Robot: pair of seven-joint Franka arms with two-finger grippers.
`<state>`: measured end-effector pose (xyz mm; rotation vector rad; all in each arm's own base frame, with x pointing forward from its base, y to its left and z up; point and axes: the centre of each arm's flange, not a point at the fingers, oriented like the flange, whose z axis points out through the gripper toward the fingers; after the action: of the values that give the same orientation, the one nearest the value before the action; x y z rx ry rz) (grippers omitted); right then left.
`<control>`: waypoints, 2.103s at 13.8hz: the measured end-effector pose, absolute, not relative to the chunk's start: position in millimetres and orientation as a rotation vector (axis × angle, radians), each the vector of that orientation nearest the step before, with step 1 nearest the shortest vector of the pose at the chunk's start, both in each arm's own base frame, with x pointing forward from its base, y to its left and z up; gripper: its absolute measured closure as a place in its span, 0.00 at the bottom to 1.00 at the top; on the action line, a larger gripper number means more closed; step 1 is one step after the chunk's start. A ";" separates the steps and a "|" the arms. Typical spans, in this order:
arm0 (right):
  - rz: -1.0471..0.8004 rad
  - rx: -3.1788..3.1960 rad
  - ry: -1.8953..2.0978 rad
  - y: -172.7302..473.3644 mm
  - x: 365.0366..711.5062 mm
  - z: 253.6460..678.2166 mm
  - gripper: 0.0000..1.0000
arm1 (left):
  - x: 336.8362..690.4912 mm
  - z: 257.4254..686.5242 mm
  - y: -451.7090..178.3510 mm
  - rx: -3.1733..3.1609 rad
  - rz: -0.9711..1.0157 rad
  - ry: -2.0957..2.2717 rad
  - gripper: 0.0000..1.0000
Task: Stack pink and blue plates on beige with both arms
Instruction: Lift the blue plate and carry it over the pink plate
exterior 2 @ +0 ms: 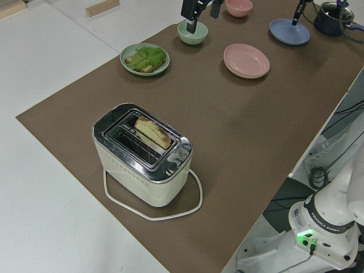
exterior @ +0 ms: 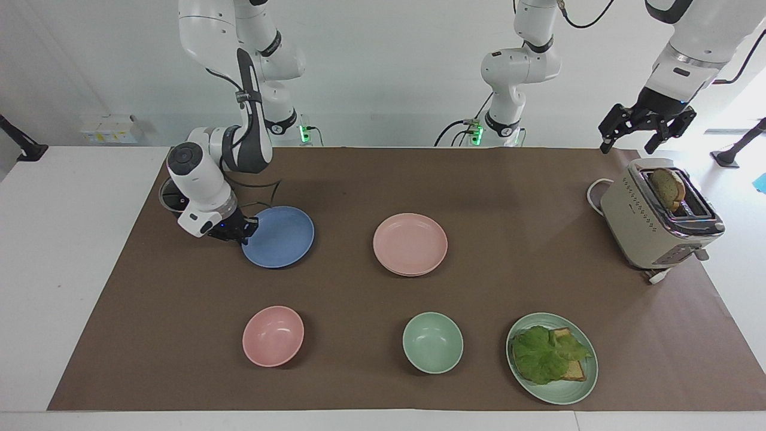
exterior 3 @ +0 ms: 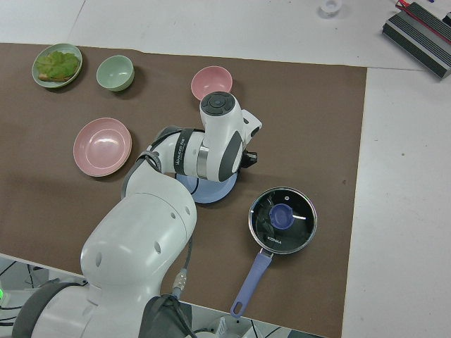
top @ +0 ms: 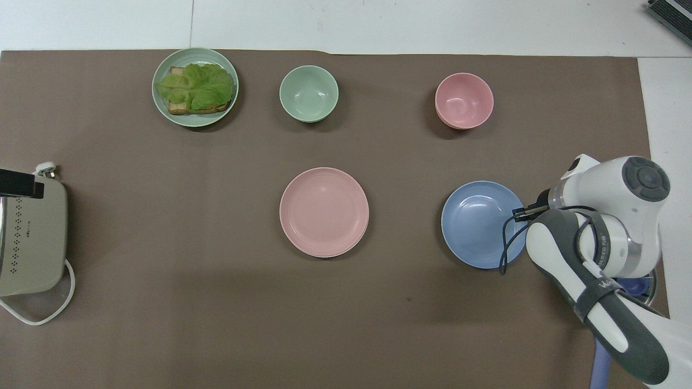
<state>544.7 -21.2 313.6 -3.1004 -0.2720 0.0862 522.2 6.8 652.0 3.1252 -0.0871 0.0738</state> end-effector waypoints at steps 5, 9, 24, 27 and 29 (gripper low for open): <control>0.043 -3.094 -0.277 -19.7 556.3 367.5 0.95 | 522.2 652.0 6.8 3.125 0.074 -0.087 0.00; 0.021 -3.087 -0.287 -10.6 564.5 408.1 0.95 | 522.2 652.0 6.8 3.125 0.074 -0.087 0.00; -0.070 -3.009 -0.021 156.0 562.1 447.5 0.95 | 522.2 652.0 6.8 3.125 0.074 -0.087 0.00; -0.085 -3.000 0.022 180.6 556.8 449.3 0.95 | 522.2 652.0 6.8 3.125 0.074 -0.087 0.00; -0.108 -2.990 0.044 209.4 551.8 446.1 0.95 | 522.2 652.0 6.8 3.125 0.074 -0.087 0.00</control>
<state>551.8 209.4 446.1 -2.9897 0.0442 -0.1083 522.2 6.8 652.0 3.1252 -0.0870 0.0737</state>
